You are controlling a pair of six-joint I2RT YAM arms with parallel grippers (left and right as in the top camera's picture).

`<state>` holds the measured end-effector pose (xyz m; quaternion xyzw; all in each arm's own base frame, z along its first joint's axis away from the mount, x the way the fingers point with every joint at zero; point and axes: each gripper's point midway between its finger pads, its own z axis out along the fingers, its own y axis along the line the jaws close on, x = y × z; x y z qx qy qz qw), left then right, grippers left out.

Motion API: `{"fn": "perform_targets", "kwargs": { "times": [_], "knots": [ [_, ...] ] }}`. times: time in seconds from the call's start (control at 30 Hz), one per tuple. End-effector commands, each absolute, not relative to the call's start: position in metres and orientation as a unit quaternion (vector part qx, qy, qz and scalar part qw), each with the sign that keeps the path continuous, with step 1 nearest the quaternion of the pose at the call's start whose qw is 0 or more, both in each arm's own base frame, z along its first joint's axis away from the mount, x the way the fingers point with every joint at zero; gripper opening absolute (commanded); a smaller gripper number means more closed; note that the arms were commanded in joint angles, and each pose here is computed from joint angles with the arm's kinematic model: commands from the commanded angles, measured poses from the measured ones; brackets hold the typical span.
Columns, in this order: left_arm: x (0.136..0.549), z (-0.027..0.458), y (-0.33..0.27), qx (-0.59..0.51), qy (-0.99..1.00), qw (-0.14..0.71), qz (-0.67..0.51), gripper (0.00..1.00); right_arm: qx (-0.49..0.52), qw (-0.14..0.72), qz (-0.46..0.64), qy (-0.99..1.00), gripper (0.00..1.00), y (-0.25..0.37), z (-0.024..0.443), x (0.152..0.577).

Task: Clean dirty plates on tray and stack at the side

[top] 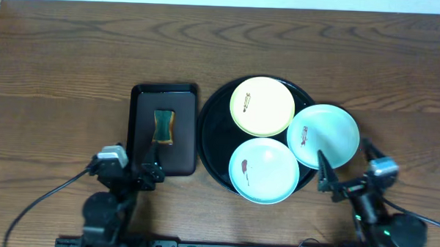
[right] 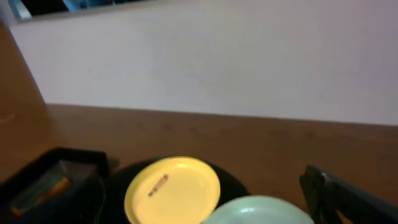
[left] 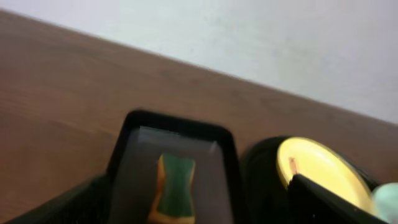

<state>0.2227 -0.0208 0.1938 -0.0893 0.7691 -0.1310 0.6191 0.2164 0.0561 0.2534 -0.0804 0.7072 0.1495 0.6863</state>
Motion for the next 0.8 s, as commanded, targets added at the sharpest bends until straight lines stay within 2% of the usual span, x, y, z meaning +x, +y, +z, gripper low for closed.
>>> {"fn": "perform_targets", "kwargs": {
  "times": [0.0, 0.07, 0.2, 0.23, 0.33, 0.43, 0.57, 0.6, 0.63, 0.73, 0.77],
  "knots": [
    [0.213, 0.260, -0.021, -0.081, 0.760, 0.631, -0.133, 0.91, -0.085, 0.672, 0.130, 0.724, 0.99, 0.053, 0.299, 0.217],
    [0.215, 0.275, -0.021, -0.083, 0.782, 0.605, -0.128, 0.91, -0.085, 0.636, 0.129, 0.756, 0.99, 0.053, 0.310, 0.223],
    [0.222, 0.288, -0.022, -0.094, 0.883, 0.450, -0.097, 0.91, -0.092, 0.487, 0.123, 0.860, 0.99, 0.054, 0.314, 0.248],
    [0.223, 0.288, -0.022, -0.095, 0.903, 0.409, -0.088, 0.98, -0.097, 0.451, 0.121, 0.879, 0.99, 0.054, 0.310, 0.251],
    [0.227, 0.287, -0.023, -0.100, 0.949, 0.291, -0.064, 0.98, -0.098, 0.345, 0.124, 0.925, 0.99, 0.054, 0.299, 0.268],
    [0.244, 0.280, -0.024, -0.103, 0.972, 0.205, -0.047, 0.98, -0.086, 0.296, 0.149, 0.940, 0.99, 0.061, 0.292, 0.300],
    [0.271, 0.255, -0.027, -0.104, 0.984, 0.142, -0.036, 0.98, -0.069, 0.237, 0.212, 0.945, 0.99, 0.080, 0.267, 0.326],
    [0.276, 0.245, -0.028, -0.104, 0.986, 0.123, -0.032, 0.99, -0.052, 0.222, 0.218, 0.949, 0.96, 0.080, 0.258, 0.332],
    [0.282, 0.229, -0.028, -0.105, 0.990, 0.091, -0.026, 0.93, -0.022, 0.184, 0.223, 0.957, 0.89, 0.081, 0.236, 0.341],
    [0.290, 0.207, -0.028, -0.105, 0.993, 0.053, -0.016, 0.93, -0.015, 0.143, 0.196, 0.970, 0.74, 0.077, 0.203, 0.349],
    [0.293, 0.201, -0.028, -0.106, 0.993, 0.045, -0.011, 0.93, -0.016, 0.131, 0.178, 0.975, 0.71, 0.076, 0.190, 0.352]
  ]
}}
